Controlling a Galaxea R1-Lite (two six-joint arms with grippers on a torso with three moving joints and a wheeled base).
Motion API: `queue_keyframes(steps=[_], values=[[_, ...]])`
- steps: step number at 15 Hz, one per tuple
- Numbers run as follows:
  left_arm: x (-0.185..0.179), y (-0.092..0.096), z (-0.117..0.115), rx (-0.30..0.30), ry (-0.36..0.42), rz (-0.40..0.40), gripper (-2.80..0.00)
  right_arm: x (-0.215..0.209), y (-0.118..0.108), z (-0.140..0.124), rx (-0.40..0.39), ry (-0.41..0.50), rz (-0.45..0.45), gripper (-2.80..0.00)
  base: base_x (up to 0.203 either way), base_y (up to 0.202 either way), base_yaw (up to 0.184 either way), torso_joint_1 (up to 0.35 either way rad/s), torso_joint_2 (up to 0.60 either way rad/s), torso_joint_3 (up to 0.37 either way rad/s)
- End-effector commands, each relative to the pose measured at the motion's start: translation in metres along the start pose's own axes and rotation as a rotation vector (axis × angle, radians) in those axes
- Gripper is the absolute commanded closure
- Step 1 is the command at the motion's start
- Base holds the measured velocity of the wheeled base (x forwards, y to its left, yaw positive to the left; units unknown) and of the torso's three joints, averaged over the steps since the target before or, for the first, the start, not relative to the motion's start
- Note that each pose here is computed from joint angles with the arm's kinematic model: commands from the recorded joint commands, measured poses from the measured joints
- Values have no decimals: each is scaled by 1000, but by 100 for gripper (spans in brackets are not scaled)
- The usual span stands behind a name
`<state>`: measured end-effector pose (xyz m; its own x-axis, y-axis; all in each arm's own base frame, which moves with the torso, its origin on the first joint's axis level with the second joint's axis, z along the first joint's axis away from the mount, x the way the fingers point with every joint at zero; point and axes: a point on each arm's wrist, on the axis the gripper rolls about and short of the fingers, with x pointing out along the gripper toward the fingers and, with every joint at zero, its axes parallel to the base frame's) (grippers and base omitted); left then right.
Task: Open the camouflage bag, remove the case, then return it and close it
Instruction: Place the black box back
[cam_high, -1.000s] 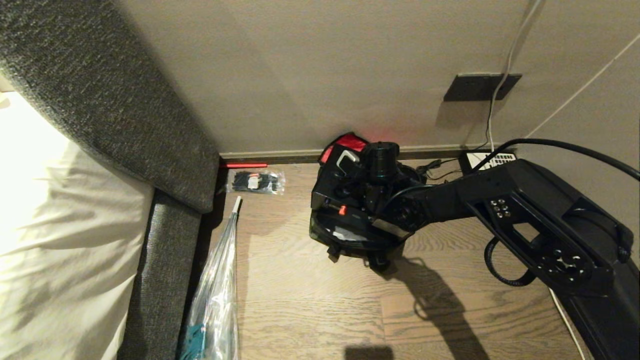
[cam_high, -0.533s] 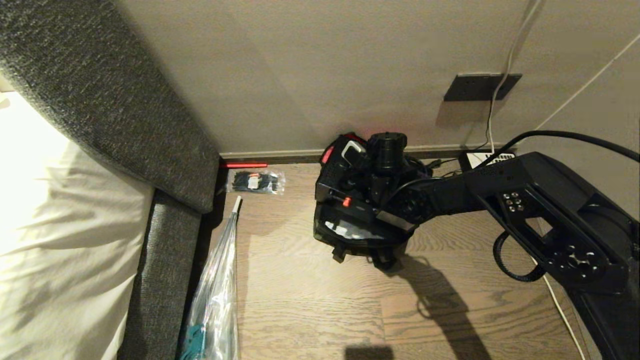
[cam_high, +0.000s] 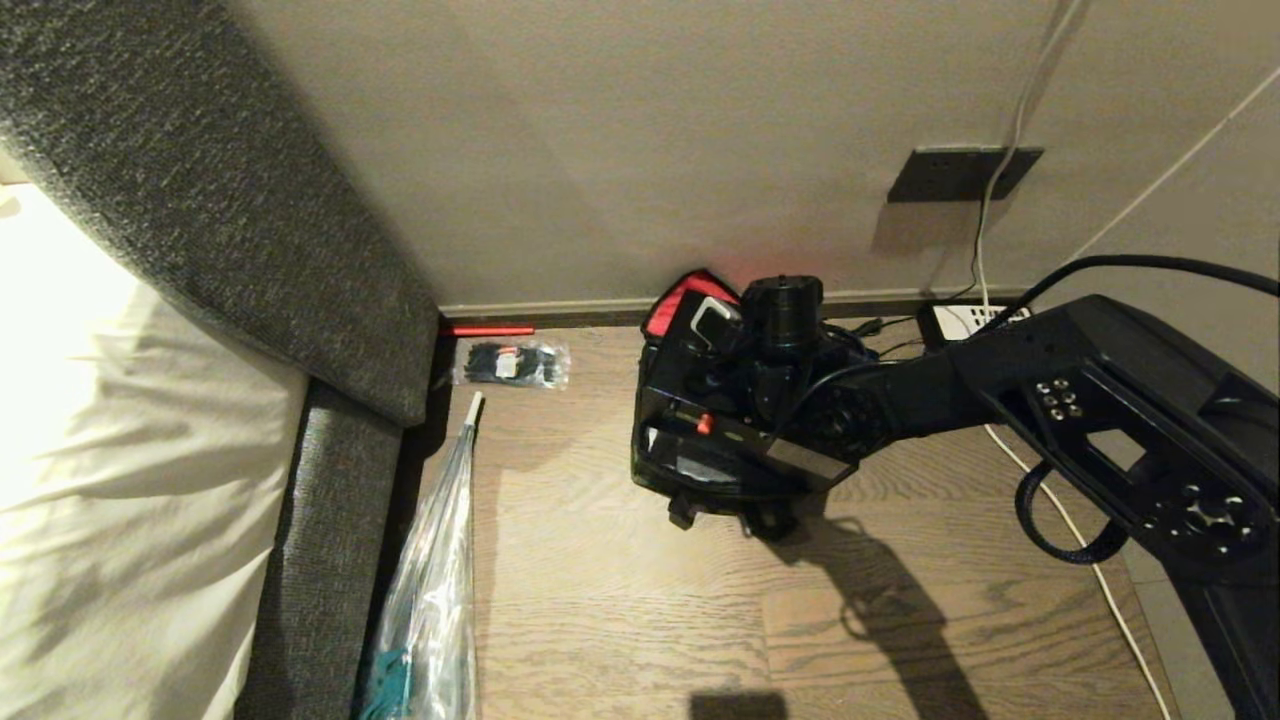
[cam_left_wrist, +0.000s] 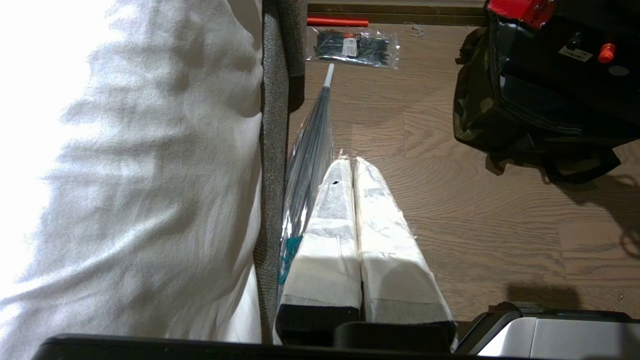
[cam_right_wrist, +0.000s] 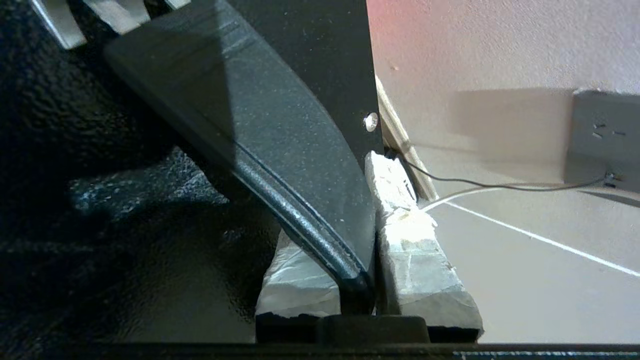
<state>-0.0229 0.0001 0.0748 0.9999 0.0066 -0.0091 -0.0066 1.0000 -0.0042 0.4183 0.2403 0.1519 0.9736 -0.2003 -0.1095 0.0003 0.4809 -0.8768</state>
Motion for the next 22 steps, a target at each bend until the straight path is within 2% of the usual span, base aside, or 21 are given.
queue_keyframes(steps=[1,5,12,16,20,22], values=[[0,0,0,0,-1,1,0,-1,-2,-1,-6,5,-3,0,0,0,0,0,0,0],[0,0,0,0,-1,1,0,2,9,-6,-16,13,7,0,0,0,0,0,0,0],[0,0,0,0,-1,1,0,3,8,-12,-29,28,13,0,0,0,0,0,0,0],[0,0,0,0,-1,1,0,8,19,-14,-41,28,23,0,0,0,0,0,0,0],[0,0,0,0,-1,1,0,11,17,-17,-48,37,28,0,0,0,0,0,0,0],[0,0,0,0,-1,1,0,14,19,-15,-31,25,13,0,0,0,0,0,0,0]])
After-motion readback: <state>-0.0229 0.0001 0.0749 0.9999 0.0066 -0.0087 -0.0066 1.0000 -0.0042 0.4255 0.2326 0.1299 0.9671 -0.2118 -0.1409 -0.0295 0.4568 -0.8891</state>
